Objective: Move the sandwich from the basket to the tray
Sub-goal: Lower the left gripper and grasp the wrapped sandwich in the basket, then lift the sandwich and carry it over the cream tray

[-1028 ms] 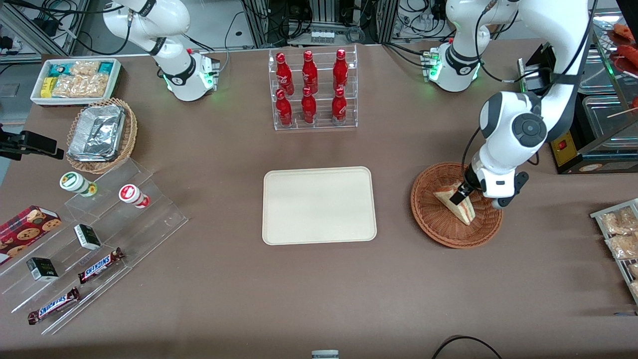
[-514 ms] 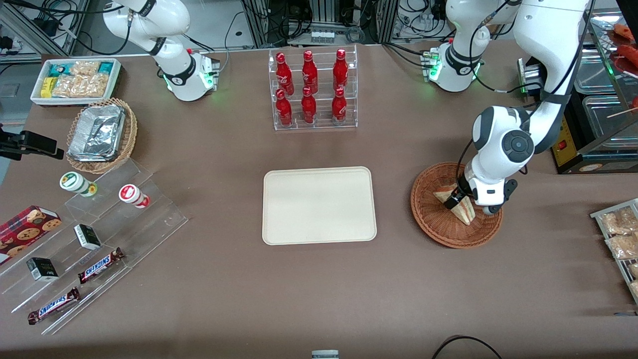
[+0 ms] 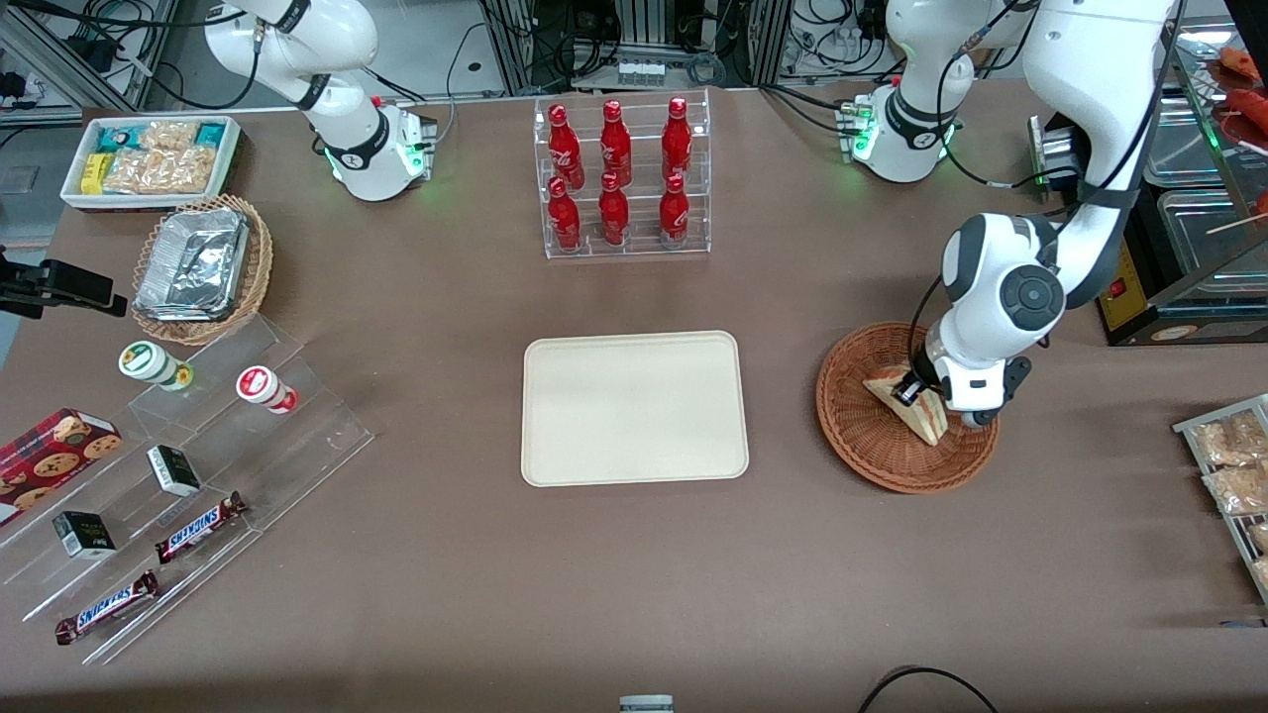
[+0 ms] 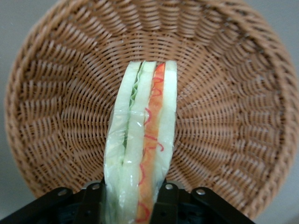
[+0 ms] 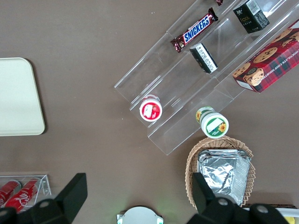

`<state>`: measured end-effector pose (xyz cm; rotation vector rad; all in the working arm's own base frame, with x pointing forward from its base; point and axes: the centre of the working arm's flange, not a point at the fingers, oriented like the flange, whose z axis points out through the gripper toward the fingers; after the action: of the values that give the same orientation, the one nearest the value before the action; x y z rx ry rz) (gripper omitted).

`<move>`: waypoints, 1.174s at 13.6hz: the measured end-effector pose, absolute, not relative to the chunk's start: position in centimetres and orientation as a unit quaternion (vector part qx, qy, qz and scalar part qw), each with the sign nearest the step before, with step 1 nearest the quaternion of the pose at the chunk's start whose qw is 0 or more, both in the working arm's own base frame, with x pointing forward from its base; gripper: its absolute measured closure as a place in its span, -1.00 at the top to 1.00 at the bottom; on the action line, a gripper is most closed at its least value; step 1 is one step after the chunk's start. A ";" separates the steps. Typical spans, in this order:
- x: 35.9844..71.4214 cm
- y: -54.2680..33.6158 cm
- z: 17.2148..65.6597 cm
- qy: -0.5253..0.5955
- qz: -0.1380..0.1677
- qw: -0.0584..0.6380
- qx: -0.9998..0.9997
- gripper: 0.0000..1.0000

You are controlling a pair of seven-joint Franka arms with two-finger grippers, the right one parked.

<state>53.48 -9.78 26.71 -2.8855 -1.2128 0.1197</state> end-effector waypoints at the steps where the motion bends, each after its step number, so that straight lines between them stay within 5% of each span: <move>1: 54.2 -10.0 28.4 -0.379 0.044 0.009 -0.924 -0.35; 4: 56.4 -11.0 33.6 -0.325 0.058 0.017 -0.944 -0.59; 7: 57.0 -15.5 35.6 -0.258 0.049 0.010 -0.965 -0.64; 16: 54.0 -36.8 31.9 -0.123 0.062 0.006 -0.990 -0.64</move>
<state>53.97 -36.77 31.91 -3.1003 -0.3854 0.1949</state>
